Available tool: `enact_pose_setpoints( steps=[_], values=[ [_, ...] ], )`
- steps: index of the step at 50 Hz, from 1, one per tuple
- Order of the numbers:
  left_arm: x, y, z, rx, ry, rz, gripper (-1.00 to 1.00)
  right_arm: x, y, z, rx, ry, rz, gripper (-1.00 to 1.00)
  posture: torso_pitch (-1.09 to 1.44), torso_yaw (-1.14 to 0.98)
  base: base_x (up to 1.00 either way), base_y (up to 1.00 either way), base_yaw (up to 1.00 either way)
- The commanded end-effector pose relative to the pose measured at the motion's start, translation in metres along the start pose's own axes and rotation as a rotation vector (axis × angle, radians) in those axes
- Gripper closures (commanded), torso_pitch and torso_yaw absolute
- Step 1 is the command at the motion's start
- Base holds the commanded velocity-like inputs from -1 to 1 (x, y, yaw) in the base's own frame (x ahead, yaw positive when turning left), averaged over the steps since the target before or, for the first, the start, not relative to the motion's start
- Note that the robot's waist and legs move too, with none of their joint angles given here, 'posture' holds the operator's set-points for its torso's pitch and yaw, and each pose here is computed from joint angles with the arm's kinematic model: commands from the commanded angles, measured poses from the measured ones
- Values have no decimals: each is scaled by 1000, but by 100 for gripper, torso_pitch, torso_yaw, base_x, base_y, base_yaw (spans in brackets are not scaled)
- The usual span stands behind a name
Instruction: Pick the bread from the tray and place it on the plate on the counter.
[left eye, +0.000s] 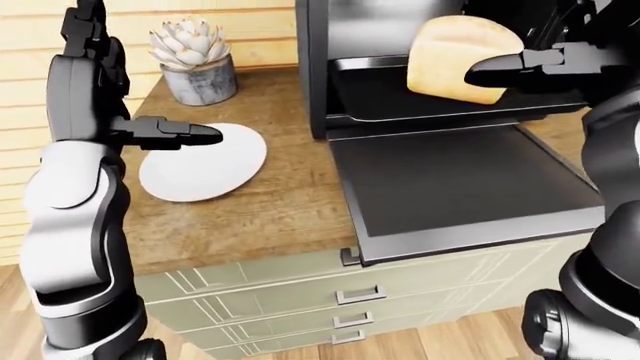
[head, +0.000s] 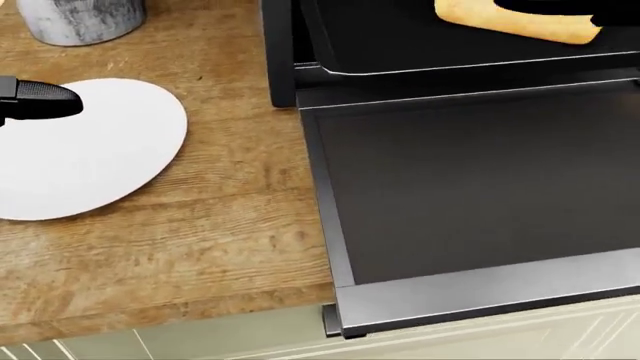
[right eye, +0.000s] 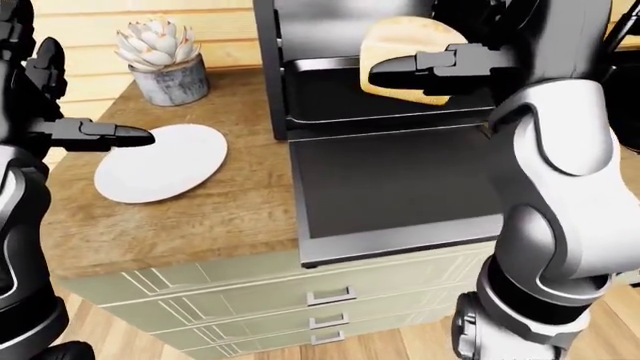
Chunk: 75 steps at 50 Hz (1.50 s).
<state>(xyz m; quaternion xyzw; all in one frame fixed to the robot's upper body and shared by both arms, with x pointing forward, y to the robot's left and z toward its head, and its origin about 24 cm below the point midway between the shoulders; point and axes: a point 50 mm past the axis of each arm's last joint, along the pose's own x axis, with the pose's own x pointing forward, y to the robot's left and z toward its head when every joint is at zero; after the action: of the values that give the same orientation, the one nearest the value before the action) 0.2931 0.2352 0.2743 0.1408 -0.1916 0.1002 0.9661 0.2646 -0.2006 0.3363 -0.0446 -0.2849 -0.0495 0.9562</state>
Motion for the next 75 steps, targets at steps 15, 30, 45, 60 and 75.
enact_pose_setpoints(
  steps=[15, 30, 45, 60, 75],
  values=[
    [4, 3, 18, 8, -86, 16, -100, 21, -28, 3, -141, 122, -126, -100, 0, 0, 0, 0, 0],
    [1, 5, 14, 1, -84, 21, -100, 52, -23, -3, -187, 184, -113, -100, 0, 0, 0, 0, 0],
    [2, 4, 17, 4, -86, 16, -100, 76, -29, -24, -213, 231, -135, -100, 0, 0, 0, 0, 0],
    [1, 4, 14, 7, -82, 16, -100, 75, -39, -47, -217, 285, -175, -100, 0, 0, 0, 0, 0],
    [1, 5, 14, 13, -79, 17, -100, 77, -34, -70, -195, 312, -157, -100, 0, 0, 0, 0, 0]
  ],
)
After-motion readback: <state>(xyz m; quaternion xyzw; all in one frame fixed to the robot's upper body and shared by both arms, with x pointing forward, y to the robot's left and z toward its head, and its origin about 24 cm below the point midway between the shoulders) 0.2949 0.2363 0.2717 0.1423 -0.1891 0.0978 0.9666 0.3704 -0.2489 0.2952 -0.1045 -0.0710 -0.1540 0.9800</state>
